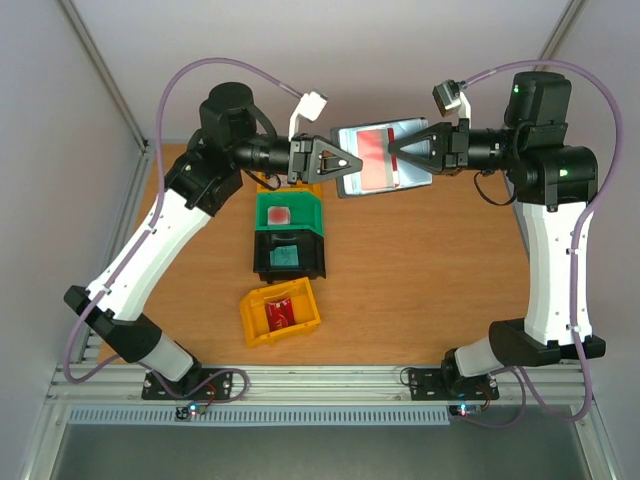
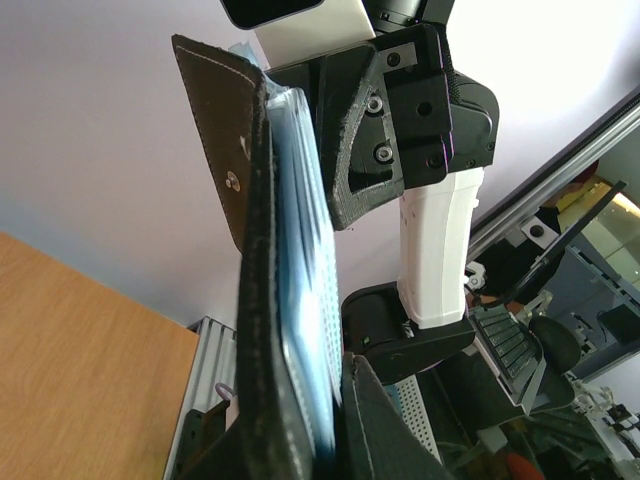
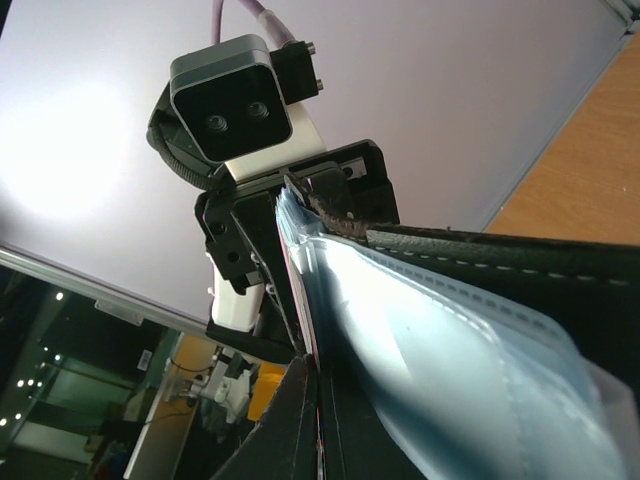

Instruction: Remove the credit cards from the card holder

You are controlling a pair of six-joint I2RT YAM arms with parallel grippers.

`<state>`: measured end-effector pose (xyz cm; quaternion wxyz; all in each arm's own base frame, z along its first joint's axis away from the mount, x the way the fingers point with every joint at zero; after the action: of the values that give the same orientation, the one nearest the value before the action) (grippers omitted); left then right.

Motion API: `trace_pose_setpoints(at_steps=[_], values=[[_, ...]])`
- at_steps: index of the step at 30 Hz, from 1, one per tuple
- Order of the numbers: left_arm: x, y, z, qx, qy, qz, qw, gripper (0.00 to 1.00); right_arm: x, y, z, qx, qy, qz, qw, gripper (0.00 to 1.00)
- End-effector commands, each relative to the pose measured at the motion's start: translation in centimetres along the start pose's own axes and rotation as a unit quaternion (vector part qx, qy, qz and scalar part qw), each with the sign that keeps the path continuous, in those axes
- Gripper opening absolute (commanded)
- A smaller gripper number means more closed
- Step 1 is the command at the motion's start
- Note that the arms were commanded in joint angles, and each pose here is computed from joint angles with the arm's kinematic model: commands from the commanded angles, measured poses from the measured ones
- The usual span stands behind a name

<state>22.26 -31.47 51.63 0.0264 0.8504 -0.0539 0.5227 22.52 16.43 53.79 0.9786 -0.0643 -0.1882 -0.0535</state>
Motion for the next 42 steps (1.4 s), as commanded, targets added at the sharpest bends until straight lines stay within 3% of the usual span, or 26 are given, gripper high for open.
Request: trace_pose_setpoints(at_steps=[1,15,28,33,39,42], values=[[1.1,-0.6,-1.4,-0.012,0.038,-0.01,0.999,0.0,0.0,-1.0,0.6,0.0,-0.008,-0.012,1.0,0.01],[1.0,-0.6,-1.5,-0.016,0.041,-0.008,0.999,0.12,-0.1,-1.0,0.6,0.005,-0.003,-0.002,1.0,0.01],[0.9,-0.8,-1.9,-0.016,0.043,-0.007,0.999,0.11,-0.5,-1.2,0.8,0.0,-0.016,-0.003,1.0,0.01],[0.9,-0.8,-1.8,-0.016,0.043,-0.007,0.999,0.0,-0.7,-1.3,0.7,-0.004,-0.013,-0.003,1.0,0.01],[0.7,-0.8,-1.9,-0.017,0.04,-0.005,0.999,0.01,-0.4,-2.1,0.6,-0.016,-0.021,-0.023,0.999,0.01],[0.7,-0.8,-1.8,-0.016,0.04,-0.004,0.999,0.08,-0.4,-2.2,0.5,-0.018,-0.022,-0.025,0.999,0.01]])
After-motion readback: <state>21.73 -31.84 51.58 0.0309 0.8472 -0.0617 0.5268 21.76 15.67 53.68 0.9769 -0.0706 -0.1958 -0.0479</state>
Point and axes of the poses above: each gripper's point midway between its finger pads, its own y axis out along the fingers, its own z axis along the line the jaws close on, x = y × z, the point moved 3 cm from there along -y, back along the fingers, and after that the axes turned 13 degrees about y, right-handed, at the moved point
